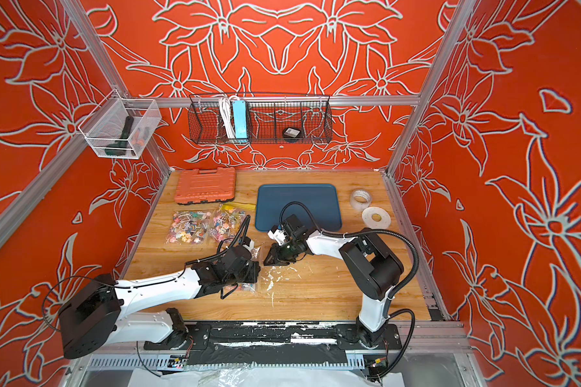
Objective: Pour candies out of the ziploc bag
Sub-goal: Open the ziploc bag at the center of the board.
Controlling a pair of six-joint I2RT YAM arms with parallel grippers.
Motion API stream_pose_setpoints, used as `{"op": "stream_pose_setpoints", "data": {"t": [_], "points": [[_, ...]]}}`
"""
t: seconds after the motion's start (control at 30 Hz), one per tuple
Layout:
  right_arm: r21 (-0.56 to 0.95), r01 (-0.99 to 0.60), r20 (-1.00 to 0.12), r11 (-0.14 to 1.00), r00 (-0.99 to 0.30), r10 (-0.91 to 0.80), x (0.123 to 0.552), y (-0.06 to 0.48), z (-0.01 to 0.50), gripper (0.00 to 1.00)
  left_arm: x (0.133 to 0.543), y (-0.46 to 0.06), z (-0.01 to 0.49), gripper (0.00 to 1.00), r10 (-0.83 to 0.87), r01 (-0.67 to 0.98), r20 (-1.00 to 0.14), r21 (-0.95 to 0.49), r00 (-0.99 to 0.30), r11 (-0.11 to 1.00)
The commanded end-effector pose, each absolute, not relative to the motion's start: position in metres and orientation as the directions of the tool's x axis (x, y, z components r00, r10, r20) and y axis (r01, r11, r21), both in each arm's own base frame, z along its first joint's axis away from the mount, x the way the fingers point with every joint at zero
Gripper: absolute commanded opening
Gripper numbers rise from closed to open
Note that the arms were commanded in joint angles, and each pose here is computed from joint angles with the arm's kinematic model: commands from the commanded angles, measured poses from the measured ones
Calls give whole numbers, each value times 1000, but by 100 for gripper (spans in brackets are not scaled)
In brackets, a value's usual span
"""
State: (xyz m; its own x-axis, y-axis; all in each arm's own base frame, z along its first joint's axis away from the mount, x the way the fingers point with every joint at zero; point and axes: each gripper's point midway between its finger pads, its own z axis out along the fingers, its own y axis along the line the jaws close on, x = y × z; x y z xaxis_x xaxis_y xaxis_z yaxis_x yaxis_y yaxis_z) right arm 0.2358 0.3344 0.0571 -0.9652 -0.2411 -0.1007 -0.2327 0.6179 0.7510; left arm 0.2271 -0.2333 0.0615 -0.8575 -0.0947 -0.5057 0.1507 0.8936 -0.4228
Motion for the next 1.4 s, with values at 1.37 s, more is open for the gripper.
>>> {"op": "stream_pose_setpoints", "data": {"t": [1.37], "points": [[728,-237,-91,643,-963,-252,241,343,45,20,226,-230,62,0,-107,155,-514,-440,-851,885]]}}
